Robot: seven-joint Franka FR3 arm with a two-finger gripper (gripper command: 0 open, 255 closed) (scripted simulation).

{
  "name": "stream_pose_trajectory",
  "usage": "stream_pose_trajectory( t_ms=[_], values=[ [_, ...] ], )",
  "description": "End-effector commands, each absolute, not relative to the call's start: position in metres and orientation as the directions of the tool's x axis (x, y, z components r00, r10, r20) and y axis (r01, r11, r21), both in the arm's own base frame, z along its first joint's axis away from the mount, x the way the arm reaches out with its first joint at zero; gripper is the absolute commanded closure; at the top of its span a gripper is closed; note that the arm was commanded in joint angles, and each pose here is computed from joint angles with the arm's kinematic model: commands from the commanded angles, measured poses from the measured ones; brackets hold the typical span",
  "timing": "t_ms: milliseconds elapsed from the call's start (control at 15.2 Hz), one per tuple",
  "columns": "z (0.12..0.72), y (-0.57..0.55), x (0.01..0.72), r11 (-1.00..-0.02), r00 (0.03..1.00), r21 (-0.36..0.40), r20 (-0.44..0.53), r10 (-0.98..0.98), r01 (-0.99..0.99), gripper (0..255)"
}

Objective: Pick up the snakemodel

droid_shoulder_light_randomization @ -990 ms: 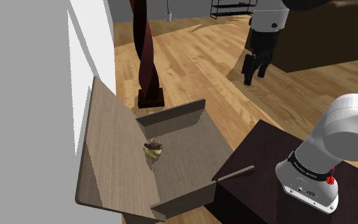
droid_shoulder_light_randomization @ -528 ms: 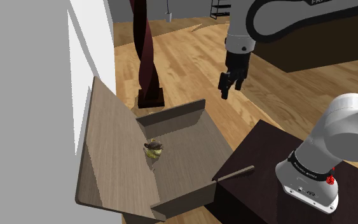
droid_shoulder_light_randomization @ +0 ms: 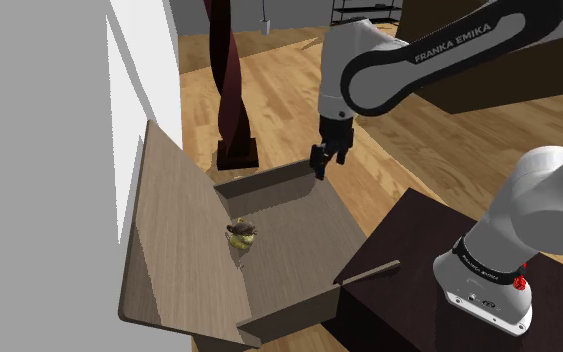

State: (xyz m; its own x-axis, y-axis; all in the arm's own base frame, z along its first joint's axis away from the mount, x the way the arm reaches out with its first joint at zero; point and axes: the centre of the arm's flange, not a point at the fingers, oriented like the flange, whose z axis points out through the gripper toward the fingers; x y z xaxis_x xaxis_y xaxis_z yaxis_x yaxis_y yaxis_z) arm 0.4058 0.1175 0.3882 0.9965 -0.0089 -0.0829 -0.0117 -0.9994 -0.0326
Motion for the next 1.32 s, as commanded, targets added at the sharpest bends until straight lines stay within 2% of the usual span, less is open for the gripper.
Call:
stream_pose_trajectory(
  t_ms=[0,1254],
  values=[
    [0.369,0.131,0.419,-0.999,0.997,-0.032,-0.074,0.004,0.001,0],
    [0.195,0.26,0.539,-0.993,0.993,-0.012,-0.01,0.121,0.121,0]
  ],
)
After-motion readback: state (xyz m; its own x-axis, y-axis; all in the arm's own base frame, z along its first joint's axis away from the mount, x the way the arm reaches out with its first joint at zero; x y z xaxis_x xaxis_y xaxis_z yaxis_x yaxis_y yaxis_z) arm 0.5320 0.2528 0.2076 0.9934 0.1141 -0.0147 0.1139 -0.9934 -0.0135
